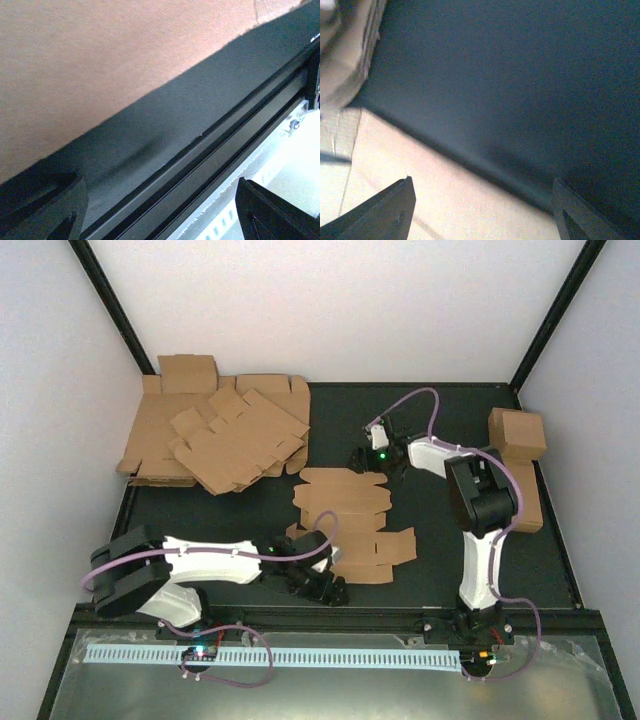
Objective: Fold the paper box
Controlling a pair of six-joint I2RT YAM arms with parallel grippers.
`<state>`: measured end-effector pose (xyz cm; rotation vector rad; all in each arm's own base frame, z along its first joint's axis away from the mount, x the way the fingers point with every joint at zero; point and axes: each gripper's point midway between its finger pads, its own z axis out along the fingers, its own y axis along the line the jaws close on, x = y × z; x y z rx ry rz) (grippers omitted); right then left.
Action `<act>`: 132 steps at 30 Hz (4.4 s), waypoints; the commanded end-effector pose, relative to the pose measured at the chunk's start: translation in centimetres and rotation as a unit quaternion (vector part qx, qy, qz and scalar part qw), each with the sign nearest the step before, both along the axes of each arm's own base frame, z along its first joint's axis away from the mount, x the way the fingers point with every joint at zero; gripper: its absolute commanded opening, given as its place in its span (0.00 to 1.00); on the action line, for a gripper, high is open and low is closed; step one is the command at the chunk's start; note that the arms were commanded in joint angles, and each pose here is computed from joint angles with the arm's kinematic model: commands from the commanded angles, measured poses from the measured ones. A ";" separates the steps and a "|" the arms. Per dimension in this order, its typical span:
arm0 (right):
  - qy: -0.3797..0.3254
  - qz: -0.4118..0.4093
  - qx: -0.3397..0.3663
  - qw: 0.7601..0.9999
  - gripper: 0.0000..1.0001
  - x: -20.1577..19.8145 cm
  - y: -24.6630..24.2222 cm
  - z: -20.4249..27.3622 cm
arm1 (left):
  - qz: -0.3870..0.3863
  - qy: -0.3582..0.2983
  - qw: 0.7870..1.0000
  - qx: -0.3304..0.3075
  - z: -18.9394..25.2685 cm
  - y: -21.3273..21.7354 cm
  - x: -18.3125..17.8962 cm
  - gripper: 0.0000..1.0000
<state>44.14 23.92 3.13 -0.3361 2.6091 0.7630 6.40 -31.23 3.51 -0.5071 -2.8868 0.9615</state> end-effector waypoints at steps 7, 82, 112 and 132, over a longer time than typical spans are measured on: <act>0.091 -0.022 -0.054 0.994 0.76 -12.3 -5.1 -2.5 | 0.089 -0.053 0.995 -0.001 0.2 3.7 3.5 0.84; 0.070 -0.193 -0.005 0.979 0.96 -14.4 -13.2 0.8 | 0.175 -0.040 0.983 -0.024 1.5 8.8 6.9 0.83; 0.145 -0.175 0.034 0.973 0.95 -21.1 -12.2 -0.4 | 0.222 -0.135 0.961 -0.090 5.5 5.5 18.4 0.24; 0.167 -0.137 0.092 0.972 0.95 -24.7 -10.3 1.5 | 0.000 -0.263 0.953 0.153 7.8 6.2 27.5 0.13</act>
